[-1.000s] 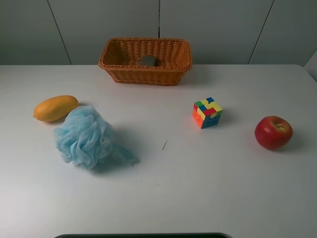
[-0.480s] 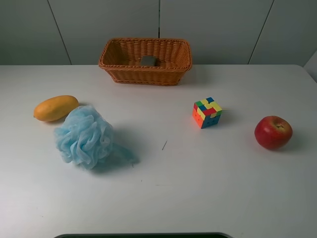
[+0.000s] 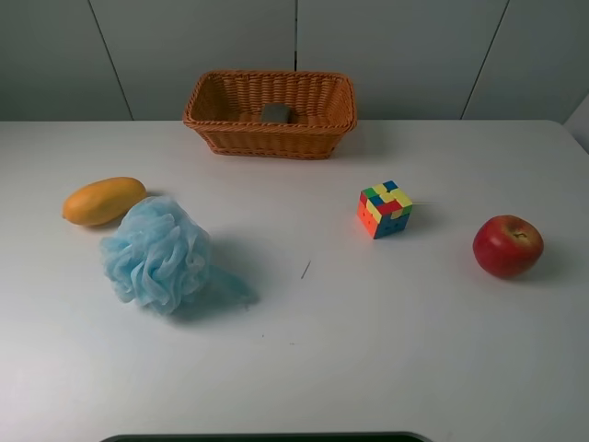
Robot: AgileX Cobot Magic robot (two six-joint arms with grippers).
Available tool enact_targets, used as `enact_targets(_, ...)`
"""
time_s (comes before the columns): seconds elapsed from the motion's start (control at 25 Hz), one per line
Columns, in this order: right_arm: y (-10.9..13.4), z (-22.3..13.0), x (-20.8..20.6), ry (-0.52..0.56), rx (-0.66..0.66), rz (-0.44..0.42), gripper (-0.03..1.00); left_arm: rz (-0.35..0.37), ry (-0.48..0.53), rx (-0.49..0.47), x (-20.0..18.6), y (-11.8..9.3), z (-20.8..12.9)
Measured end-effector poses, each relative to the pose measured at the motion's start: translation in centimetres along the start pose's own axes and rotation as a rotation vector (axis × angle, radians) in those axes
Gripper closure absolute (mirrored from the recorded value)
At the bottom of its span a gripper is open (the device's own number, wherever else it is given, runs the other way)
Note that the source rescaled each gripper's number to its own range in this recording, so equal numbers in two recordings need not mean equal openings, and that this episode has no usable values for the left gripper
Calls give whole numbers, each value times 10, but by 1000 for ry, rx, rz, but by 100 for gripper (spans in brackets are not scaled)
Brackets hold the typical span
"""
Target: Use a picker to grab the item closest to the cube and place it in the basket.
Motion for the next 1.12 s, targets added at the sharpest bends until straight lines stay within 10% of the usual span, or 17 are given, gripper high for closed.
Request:
enact_targets(0.36, 10, -56, 19, 7, 113, 1, -3, 0, 0, 0, 0, 0, 0)
enact_targets(1.12, 11, -55, 26, -17, 113, 2, -3, 0, 2, 0, 0, 0, 0)
Point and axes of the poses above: a point on each arm's last joint axis where the gripper is mounted, x pointing out along that axis toward the gripper, y along the wrist's bending axis when the last joint is at zero, z = x × y, the point moved 6 cm from there along x, pointing out along that axis toward the gripper, and after that the axes turned 2 degrees about -x, right-handed, at the moved point
